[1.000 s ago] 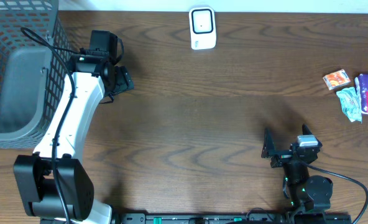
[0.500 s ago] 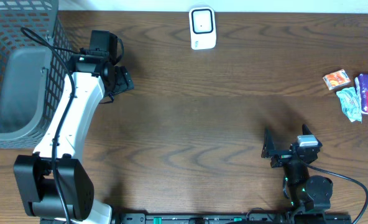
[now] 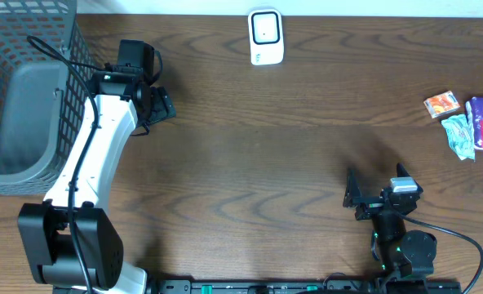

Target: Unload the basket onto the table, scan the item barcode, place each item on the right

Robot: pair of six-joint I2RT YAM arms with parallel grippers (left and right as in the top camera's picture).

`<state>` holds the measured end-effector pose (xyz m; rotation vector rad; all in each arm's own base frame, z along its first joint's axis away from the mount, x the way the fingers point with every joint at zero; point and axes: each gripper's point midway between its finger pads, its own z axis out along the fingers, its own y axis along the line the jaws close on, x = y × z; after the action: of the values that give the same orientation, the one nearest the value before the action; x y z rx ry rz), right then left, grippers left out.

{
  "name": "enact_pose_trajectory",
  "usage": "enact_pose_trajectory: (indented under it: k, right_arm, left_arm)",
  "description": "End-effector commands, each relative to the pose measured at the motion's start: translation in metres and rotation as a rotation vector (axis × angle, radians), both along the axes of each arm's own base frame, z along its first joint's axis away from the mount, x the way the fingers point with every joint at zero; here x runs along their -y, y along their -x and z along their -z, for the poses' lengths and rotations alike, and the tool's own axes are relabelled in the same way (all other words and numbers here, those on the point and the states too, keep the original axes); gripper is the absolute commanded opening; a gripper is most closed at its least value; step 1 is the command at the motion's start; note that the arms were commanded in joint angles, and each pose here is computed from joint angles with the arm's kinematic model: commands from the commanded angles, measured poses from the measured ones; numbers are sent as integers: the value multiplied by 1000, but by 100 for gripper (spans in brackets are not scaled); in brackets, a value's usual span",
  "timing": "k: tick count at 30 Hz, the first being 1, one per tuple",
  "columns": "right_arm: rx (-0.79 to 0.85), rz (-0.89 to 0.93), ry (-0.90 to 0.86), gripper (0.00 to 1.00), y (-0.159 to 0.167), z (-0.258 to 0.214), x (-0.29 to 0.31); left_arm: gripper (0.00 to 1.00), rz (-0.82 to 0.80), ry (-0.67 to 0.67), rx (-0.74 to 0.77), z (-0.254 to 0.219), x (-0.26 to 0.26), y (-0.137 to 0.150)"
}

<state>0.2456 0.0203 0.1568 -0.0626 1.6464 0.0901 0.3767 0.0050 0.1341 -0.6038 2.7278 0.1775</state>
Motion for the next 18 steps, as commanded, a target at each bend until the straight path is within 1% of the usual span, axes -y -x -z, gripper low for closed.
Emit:
enact_pose_trajectory:
  k: [1, 11, 18]
  right_arm:
    - [2, 18, -3, 99, 0, 0, 4]
    - [2, 18, -3, 99, 0, 0, 4]
    - [2, 18, -3, 99, 0, 0, 4]
  left_arm:
    - [98, -19, -13, -4, 2, -4, -2]
    - [98, -19, -13, -9, 1, -4, 1]
    - [98, -19, -17, -51, -4, -5, 18]
